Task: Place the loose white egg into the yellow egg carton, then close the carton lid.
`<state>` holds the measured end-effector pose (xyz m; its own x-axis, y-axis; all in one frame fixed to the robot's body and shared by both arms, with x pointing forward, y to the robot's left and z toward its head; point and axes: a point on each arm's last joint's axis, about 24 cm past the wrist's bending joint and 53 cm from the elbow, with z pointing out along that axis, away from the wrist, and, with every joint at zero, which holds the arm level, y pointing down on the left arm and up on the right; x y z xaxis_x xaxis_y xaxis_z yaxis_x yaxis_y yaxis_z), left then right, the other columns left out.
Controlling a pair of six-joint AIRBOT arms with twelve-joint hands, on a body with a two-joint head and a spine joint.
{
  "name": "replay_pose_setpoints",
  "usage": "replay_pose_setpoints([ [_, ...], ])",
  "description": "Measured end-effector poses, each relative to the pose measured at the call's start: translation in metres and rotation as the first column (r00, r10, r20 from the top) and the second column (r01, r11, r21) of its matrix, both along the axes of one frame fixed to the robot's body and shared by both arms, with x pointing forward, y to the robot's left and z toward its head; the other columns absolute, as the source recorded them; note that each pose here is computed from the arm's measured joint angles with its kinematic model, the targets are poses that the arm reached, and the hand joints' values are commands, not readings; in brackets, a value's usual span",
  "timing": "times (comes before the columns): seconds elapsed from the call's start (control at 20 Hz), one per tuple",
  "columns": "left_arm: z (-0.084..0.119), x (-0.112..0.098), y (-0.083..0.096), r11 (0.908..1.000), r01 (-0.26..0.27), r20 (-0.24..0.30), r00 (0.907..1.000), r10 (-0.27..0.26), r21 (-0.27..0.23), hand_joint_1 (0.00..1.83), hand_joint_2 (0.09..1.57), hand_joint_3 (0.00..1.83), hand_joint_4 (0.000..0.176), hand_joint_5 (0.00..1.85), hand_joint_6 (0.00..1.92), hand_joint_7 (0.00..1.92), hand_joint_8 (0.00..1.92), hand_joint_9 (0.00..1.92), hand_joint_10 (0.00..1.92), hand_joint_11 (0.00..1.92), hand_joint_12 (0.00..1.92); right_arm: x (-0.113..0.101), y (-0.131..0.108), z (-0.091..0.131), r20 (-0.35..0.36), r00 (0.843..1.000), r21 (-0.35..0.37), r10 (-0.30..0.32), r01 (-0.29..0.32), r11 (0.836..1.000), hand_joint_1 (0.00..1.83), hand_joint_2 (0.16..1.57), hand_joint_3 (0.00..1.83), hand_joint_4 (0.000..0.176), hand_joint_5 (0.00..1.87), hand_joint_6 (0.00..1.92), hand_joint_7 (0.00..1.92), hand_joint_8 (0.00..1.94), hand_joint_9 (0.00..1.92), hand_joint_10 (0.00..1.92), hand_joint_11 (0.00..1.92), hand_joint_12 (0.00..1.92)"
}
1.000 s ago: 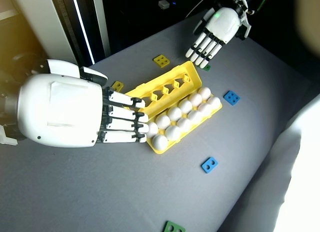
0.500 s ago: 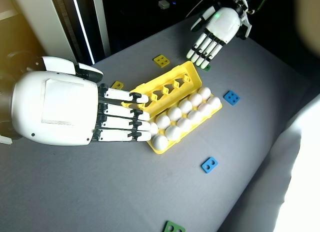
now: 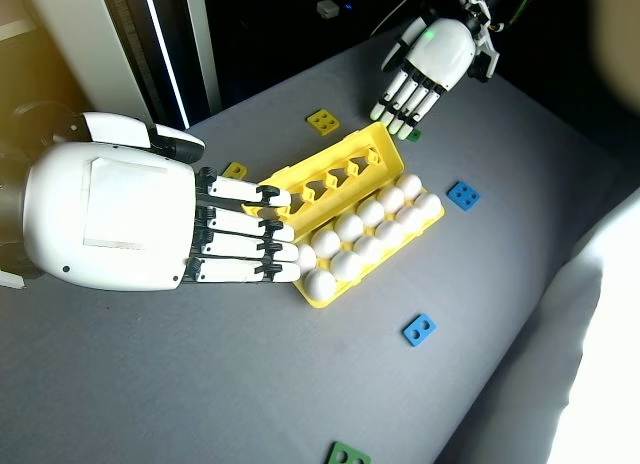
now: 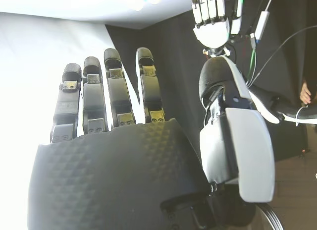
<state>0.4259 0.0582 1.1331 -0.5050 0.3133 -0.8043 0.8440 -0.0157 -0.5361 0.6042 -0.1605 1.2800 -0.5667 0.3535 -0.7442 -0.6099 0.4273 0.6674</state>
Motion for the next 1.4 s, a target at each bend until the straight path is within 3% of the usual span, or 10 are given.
replay_pose_setpoints([
  [0.15, -0.001, 0.0, -0.003, 1.0, -0.003, 0.002, 1.0, 0.003, 0.001, 0.0, 1.54, 0.01, 0.0, 0.1, 0.0, 0.05, 0.0, 0.02, 0.0, 0.0, 0.03, 0.0, 0.0, 0.0, 0.0, 1.0, -0.001, -0.001, 0.001, 1.0, 0.0, 1.19, 0.0, 0.124, 0.2, 0.01, 0.1, 0.01, 0.0, 0.0, 0.0, 0.0],
  [0.3, 0.0, -0.002, -0.004, 1.0, -0.001, -0.001, 1.0, 0.001, -0.002, 0.0, 1.53, 0.0, 0.0, 0.1, 0.0, 0.09, 0.01, 0.06, 0.02, 0.07, 0.06, 0.0, 0.0, 0.0, 0.001, 1.0, -0.003, 0.0, 0.0, 1.0, 0.0, 1.19, 0.0, 0.117, 0.25, 0.02, 0.15, 0.02, 0.0, 0.0, 0.0, 0.0],
  [0.35, 0.0, -0.001, -0.004, 1.0, -0.007, -0.001, 1.0, 0.007, -0.002, 0.0, 1.52, 0.0, 0.0, 0.14, 0.0, 0.14, 0.01, 0.11, 0.01, 0.09, 0.1, 0.0, 0.0, -0.001, 0.001, 1.0, -0.003, 0.0, 0.0, 1.0, 0.0, 1.18, 0.0, 0.125, 0.25, 0.02, 0.14, 0.01, 0.0, 0.0, 0.0, 0.0],
  [0.4, 0.001, 0.001, -0.005, 0.9999, -0.01, 0.003, 0.9999, 0.01, -0.003, 0.0, 1.52, 0.0, 0.0, 0.14, 0.0, 0.15, 0.0, 0.12, 0.01, 0.09, 0.1, 0.0, 0.0, -0.001, 0.001, 1.0, -0.003, 0.0, 0.0, 1.0, 0.0, 1.19, 0.0, 0.118, 0.3, 0.01, 0.19, 0.01, 0.04, 0.01, 0.0, 0.0],
  [0.45, 0.002, 0.002, -0.005, 0.9999, -0.014, 0.004, 0.9999, 0.014, -0.008, 0.0, 1.55, 0.0, 0.0, 0.18, 0.0, 0.18, 0.0, 0.16, 0.0, 0.01, 0.43, 0.0, 0.0, -0.001, 0.001, 1.0, -0.003, 0.0, 0.0, 1.0, 0.0, 1.19, 0.0, 0.118, 0.32, 0.01, 0.2, 0.01, 0.04, 0.01, 0.0, 0.0],
  [0.55, 0.003, 0.002, -0.006, 0.9998, -0.015, 0.002, 0.9999, 0.015, -0.011, 0.0, 1.55, 0.0, 0.0, 0.16, 0.0, 0.17, 0.0, 0.16, 0.0, 0.0, 0.44, 0.0, 0.0, -0.001, 0.001, 1.0, -0.004, 0.0, 0.0, 1.0, 0.0, 1.18, 0.0, 0.129, 0.26, 0.0, 0.13, 0.0, 0.01, 0.0, 0.0, 0.0],
  [0.6, 0.002, 0.0, -0.007, 0.9999, -0.013, 0.002, 0.9999, 0.013, -0.009, 0.0, 1.56, 0.0, 0.0, 0.18, 0.0, 0.19, 0.01, 0.18, 0.0, 0.0, 0.49, 0.0, 0.0, -0.001, 0.001, 1.0, -0.004, -0.001, 0.001, 1.0, 0.0, 1.18, 0.0, 0.121, 0.22, 0.0, 0.12, 0.0, 0.0, 0.0, 0.0, 0.0],
  [0.95, 0.001, -0.005, -0.014, 0.9999, -0.009, -0.003, 1.0, 0.009, -0.01, 0.0, 1.55, 0.0, 0.0, 0.22, 0.0, 0.22, 0.0, 0.17, 0.0, 0.0, 0.36, 0.0, 0.0, -0.001, 0.002, 1.0, -0.006, 0.001, -0.001, 1.0, 0.0, 1.19, 0.0, 0.126, 0.19, 0.0, 0.1, 0.0, 0.0, 0.0, 0.0, 0.0],
  [1.05, 0.001, -0.007, -0.016, 0.9999, -0.009, -0.004, 1.0, 0.009, -0.01, 0.0, 1.57, 0.01, 0.0, 0.22, 0.0, 0.24, 0.01, 0.18, 0.0, 0.0, 0.39, 0.0, 0.0, -0.001, 0.002, 1.0, -0.007, 0.0, 0.0, 1.0, 0.0, 1.2, 0.01, 0.115, 0.18, 0.0, 0.09, 0.0, 0.01, 0.0, 0.0, 0.0],
  [1.4, 0.001, -0.011, -0.024, 0.9999, -0.005, -0.006, 1.0, 0.005, -0.015, 0.0, 1.57, 0.01, 0.0, 0.28, 0.01, 0.24, 0.0, 0.19, 0.0, 0.0, 0.44, 0.0, 0.0, -0.001, 0.002, 1.0, -0.007, -0.001, 0.001, 1.0, 0.0, 1.17, 0.0, 0.15, 0.19, 0.0, 0.1, 0.0, 0.0, 0.0, 0.0, 0.0],
])
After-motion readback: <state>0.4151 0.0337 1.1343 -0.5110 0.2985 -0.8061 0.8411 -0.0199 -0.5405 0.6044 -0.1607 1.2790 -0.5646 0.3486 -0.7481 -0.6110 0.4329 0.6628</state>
